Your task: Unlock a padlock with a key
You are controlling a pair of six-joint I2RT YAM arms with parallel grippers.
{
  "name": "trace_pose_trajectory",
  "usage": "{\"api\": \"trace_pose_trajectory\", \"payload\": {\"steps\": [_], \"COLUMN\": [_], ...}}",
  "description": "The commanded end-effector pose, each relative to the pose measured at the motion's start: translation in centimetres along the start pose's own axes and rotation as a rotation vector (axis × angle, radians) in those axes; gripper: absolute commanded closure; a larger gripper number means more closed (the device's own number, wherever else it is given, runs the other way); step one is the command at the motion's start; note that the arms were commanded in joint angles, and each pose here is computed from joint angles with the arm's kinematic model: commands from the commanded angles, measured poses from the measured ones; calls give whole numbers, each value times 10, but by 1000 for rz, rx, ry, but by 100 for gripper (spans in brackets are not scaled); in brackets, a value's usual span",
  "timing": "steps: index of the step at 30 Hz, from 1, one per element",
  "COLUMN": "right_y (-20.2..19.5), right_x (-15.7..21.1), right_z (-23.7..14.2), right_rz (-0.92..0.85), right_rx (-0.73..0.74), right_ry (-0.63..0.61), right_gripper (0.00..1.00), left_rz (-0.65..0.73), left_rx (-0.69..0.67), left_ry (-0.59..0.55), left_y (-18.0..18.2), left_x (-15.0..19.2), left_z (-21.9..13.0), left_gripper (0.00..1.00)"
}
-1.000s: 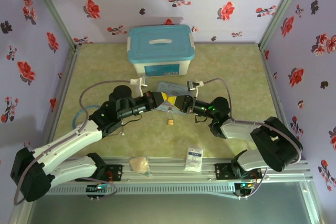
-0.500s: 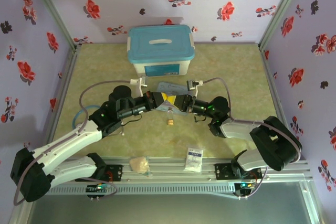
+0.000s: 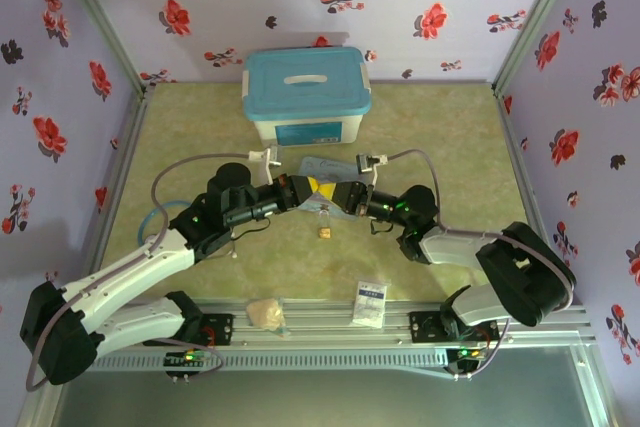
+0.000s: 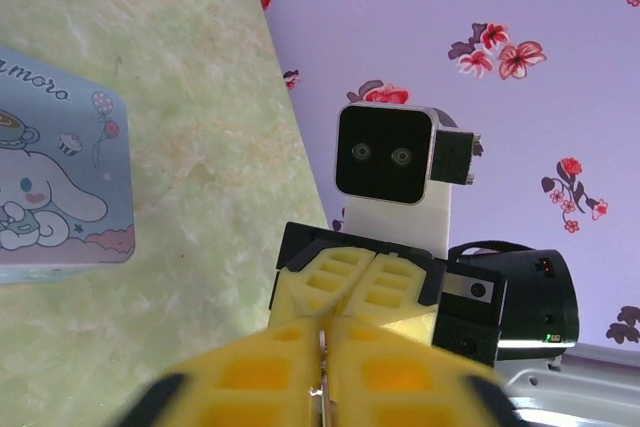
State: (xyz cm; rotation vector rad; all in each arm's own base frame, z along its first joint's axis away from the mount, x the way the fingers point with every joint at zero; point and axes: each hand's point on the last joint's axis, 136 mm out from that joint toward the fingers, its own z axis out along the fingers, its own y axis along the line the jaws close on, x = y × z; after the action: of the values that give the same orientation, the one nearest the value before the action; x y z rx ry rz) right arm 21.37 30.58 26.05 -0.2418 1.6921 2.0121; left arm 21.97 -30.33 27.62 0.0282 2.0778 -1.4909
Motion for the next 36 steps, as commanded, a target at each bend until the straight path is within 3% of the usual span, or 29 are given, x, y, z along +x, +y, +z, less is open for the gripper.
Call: {"api": "trace_pose_trajectory", "payload": {"steps": [1,2,6,7,12,18,22,36], "right_y": [3,-1,-39,-47,-78,-125,-135,-136], "right_x": [-1,-2,-6,-5,-1,4,4,13], "right_z": [-5,-7,-21,-24,-31,-70,-101,-102], "right_rz": [-28,-21,42,51,74,16,-23,-40], "right_rx": [-7,6,117,139,259,653,860,832], "right_ry": [-33,-44,-100,-106,-120,-141,-152,-132], "right_gripper": [100,100,100,100,100,100,100,100], "left_rz": [26,52,87,86,101,125,139,185], "left_rx": [-22,-38,-114,-129,-280,-439,-464,-551], "left_ry": [-33,-48,-108,-120,-51,19,48,196], "left_y": [4,5,22,28,74,124,135,184], "left_x": [-5,-8,-15,-15,6,33,48,93], "left_z": [-5,-7,-12,-12,-1,10,23,79], "left_gripper": [52,34,14,13,13,20,27,31]}}
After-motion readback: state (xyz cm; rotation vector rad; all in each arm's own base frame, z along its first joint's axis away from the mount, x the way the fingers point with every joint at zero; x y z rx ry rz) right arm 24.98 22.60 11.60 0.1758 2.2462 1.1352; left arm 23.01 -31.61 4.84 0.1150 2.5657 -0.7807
